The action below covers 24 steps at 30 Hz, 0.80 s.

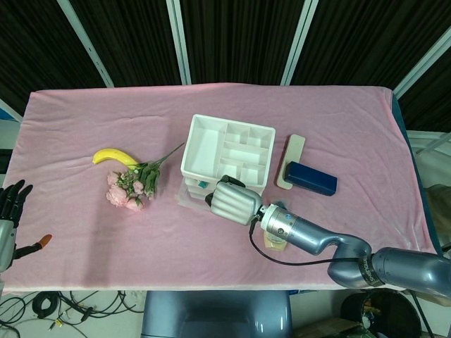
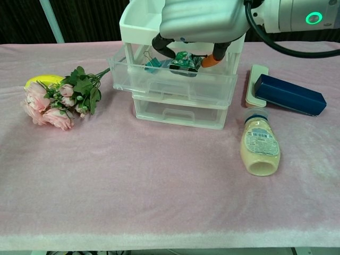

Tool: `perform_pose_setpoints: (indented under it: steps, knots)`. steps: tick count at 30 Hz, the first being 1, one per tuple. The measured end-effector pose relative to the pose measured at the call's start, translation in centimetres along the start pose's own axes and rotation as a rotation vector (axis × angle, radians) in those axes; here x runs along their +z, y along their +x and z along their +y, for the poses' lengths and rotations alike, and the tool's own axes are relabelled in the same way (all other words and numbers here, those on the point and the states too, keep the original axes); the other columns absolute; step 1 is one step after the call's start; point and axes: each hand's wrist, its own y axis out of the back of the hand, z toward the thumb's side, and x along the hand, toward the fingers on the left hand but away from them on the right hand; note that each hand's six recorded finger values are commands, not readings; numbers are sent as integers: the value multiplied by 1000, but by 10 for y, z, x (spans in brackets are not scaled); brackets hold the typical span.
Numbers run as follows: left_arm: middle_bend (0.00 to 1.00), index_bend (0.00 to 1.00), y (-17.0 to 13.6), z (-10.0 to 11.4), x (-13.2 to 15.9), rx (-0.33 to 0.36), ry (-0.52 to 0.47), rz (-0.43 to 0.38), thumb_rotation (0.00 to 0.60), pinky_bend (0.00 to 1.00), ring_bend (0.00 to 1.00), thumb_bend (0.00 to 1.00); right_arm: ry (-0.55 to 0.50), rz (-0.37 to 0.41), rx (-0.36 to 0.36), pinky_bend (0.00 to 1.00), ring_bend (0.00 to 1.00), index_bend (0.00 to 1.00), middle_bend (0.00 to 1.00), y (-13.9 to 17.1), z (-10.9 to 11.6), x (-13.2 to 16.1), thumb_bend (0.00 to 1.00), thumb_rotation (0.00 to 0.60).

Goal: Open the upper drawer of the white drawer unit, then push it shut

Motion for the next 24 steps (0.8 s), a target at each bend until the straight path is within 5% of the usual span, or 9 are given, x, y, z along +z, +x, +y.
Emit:
perform_pose_setpoints:
  steps: [10, 24]
  knots:
    - [0, 0, 0, 0, 1, 1, 2, -2, 600, 0, 0, 0, 16, -38, -32, 879, 978, 626, 993, 19, 13, -16, 109, 600]
    - [0, 0, -2, 0, 2, 3, 7, -5, 600, 0, 0, 0, 32, -161, -35, 879, 978, 626, 993, 83, 21, -58, 109, 600]
